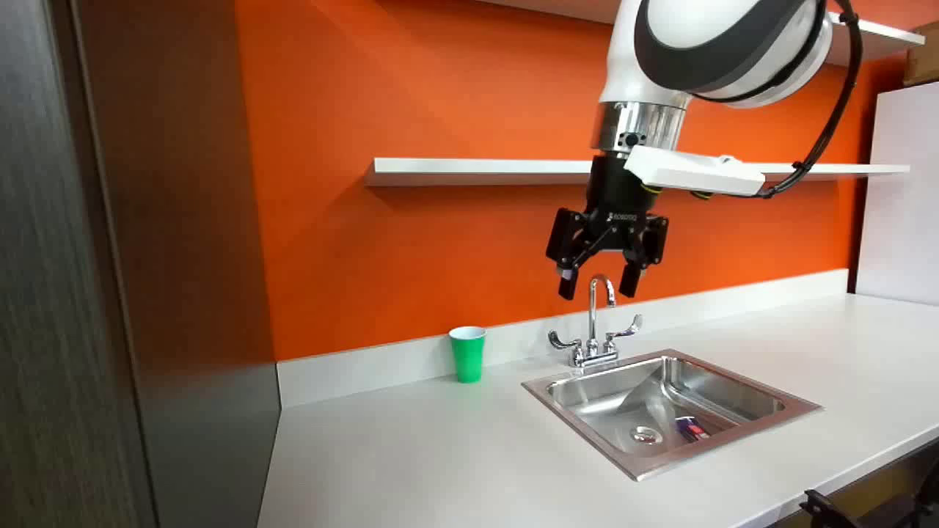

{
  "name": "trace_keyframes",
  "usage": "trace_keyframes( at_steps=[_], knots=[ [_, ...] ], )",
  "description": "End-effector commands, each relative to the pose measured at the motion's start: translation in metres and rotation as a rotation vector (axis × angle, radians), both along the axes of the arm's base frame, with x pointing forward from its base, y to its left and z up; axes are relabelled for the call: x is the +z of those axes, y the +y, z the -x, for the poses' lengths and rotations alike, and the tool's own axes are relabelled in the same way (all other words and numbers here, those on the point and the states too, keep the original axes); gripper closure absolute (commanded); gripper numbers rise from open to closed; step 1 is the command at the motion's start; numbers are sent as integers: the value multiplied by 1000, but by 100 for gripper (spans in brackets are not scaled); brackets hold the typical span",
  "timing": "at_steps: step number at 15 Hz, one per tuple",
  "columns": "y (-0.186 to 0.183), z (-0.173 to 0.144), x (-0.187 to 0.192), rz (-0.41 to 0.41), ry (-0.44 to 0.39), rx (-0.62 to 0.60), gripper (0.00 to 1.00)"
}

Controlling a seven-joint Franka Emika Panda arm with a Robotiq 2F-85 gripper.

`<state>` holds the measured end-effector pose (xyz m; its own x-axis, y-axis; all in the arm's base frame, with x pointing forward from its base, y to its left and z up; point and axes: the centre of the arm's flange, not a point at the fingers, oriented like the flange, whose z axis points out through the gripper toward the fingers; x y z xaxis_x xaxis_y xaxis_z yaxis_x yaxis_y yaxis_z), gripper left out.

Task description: Remove the candy bar from the sink

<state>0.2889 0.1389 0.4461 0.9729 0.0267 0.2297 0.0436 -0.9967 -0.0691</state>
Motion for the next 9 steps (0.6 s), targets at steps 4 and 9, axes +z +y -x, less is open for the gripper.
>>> trace_keyframes(
  at_steps=[4,9],
  knots=[
    [-5,-1,1,-4,-3,-18,0],
    [-32,-4,4,-27,29,-100,0]
  ],
)
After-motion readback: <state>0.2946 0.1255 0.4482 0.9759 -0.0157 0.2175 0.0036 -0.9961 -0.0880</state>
